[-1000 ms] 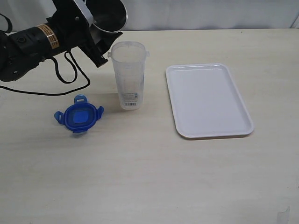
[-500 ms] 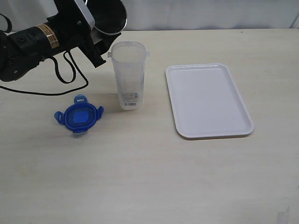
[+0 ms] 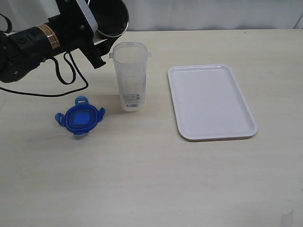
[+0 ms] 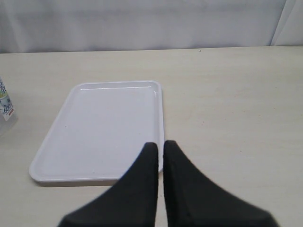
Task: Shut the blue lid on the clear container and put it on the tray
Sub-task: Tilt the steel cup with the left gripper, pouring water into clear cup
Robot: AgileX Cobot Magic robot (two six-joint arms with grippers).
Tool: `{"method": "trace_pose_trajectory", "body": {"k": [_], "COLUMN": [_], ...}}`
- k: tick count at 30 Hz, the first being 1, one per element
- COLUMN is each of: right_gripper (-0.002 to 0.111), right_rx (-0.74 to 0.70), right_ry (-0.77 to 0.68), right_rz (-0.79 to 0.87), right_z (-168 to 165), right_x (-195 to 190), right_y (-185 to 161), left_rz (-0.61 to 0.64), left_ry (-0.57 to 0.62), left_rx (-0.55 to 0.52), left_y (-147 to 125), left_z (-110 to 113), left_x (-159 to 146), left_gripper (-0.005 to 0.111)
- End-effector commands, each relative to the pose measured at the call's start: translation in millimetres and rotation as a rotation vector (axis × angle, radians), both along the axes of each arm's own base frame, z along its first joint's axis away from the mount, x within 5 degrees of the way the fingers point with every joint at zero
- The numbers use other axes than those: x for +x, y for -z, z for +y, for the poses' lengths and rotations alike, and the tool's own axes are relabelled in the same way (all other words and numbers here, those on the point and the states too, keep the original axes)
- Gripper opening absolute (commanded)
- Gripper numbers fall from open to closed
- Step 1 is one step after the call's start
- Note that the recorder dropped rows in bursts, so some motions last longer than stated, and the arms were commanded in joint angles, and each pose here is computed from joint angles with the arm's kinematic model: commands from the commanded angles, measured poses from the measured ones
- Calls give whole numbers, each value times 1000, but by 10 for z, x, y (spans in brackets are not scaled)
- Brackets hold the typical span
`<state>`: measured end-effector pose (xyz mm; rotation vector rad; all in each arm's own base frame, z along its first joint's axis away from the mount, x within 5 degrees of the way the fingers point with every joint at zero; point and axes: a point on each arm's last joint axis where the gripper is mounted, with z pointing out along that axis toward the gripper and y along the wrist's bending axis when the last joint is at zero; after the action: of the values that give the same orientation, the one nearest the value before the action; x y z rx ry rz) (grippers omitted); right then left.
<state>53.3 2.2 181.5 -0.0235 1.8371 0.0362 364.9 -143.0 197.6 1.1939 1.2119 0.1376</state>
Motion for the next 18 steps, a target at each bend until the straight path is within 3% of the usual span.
{"method": "trace_pose_trajectory", "body": {"k": [1,18], "right_gripper": [4,4], "right_rx": [3,3], "right_ry": [-3,-3], "right_rz": [-6,-6], "right_z": [2,2], "right_x": [1,1], "right_y": [-4,-4], "left_rz": [-109,-139], "left_ry": [21,22], "left_rx": [-43,-8], "left_y": [-182,-183], "left_z": [-31,-29], "left_x": [0,2], "left_gripper": [0,0]}}
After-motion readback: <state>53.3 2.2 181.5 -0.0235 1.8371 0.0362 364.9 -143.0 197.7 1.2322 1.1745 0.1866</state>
